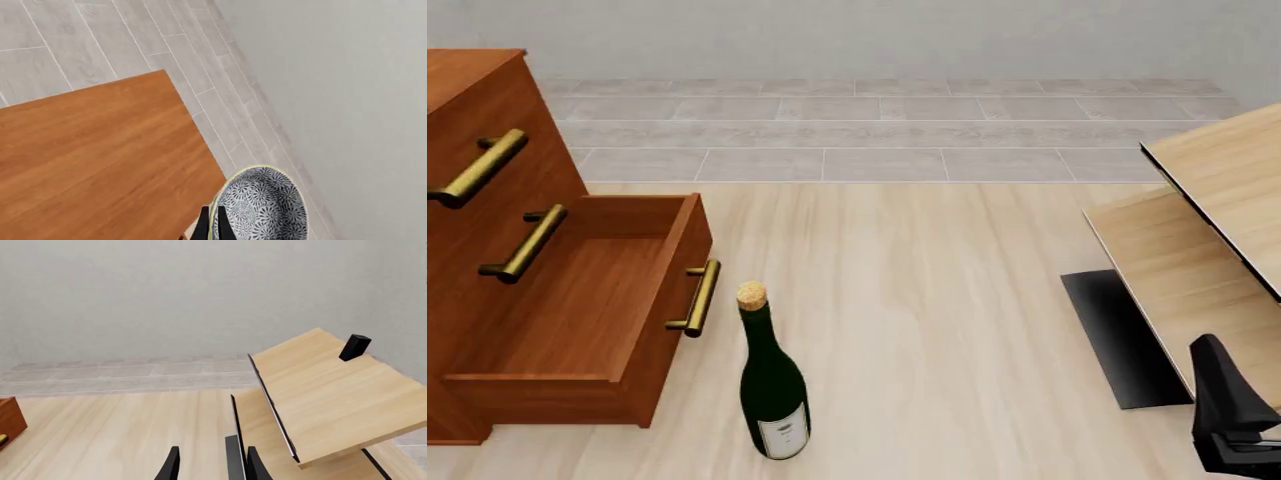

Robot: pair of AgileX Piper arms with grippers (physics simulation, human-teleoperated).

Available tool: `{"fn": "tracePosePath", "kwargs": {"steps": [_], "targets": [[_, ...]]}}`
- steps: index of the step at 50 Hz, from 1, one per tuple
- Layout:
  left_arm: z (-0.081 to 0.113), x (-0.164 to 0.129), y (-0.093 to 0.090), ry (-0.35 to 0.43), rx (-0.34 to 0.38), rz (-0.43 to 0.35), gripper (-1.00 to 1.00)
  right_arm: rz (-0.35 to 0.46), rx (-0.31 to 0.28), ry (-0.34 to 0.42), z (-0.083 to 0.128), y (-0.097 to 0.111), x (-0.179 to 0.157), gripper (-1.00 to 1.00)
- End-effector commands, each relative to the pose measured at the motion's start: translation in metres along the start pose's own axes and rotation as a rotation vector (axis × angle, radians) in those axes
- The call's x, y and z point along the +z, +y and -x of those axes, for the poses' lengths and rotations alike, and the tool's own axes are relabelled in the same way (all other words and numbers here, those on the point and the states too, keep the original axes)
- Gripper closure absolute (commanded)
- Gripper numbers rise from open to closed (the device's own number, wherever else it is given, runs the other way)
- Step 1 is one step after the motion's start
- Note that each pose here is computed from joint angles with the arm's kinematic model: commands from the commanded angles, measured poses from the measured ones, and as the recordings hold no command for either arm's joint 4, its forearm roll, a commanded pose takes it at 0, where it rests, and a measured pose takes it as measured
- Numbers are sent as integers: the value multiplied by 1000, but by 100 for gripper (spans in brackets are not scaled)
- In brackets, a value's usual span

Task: Put the bowl on top of the cabinet.

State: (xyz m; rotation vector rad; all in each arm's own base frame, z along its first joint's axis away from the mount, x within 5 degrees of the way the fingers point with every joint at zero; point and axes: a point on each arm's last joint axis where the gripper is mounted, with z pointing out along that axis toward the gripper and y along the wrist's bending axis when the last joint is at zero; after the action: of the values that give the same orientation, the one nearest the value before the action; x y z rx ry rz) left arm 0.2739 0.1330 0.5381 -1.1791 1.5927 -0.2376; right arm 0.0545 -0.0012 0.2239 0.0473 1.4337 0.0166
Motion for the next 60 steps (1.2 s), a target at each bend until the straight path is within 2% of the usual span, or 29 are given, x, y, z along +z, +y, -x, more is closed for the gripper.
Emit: {"fn": "tracePosePath", "kwargs": {"steps": [1, 5, 6, 7, 9, 10, 11, 12, 16, 17, 18, 27, 31, 42, 52, 60], "targets": [[41, -20, 7, -93, -32, 57, 100, -2, 3, -3, 0, 0, 0, -100], [43, -21, 9, -101, -29, 63, 100, 0, 2, -2, -1, 0, 0, -100], [48, -21, 17, -108, -18, 93, 100, 0, 2, -2, 0, 0, 0, -100], [45, -19, 14, -102, -22, 81, 100, 1, 2, -2, 0, 0, 0, -100], [53, -18, 24, -114, 2, 120, 100, 0, 1, -2, -1, 0, 0, -100], [50, -15, 20, -105, 4, 108, 100, -1, 1, -3, 0, 0, 0, -100], [53, -14, 26, -108, 15, 131, 100, -1, 1, -3, 0, 0, 0, -100], [50, -12, 21, -103, 5, 111, 100, -1, 0, -3, 0, 0, 0, -100], [51, -7, 25, -95, 22, 130, 100, -1, 0, -3, 1, 0, 0, -100], [55, -7, 32, -103, 35, 153, 100, 0, -1, -3, 1, 0, 0, -100], [49, -4, 27, -95, 22, 130, 100, 0, -1, -3, 1, 0, 0, -100], [36, 18, 47, -50, 36, 175, 100, -1, -1, -4, 0, 0, 0, -100], [38, 20, 57, -51, 49, 203, 100, -1, -1, -3, 1, 0, 0, -100], [36, 27, 60, -28, 69, 220, 100, 3, -2, -1, 1, 0, 0, -100], [32, 36, 74, -17, 79, 249, 100, 6, -3, 2, 2, 0, 0, -100], [20, 50, 87, 12, 80, 267, 100, 7, -3, 3, 2, 0, 0, -100]]}}
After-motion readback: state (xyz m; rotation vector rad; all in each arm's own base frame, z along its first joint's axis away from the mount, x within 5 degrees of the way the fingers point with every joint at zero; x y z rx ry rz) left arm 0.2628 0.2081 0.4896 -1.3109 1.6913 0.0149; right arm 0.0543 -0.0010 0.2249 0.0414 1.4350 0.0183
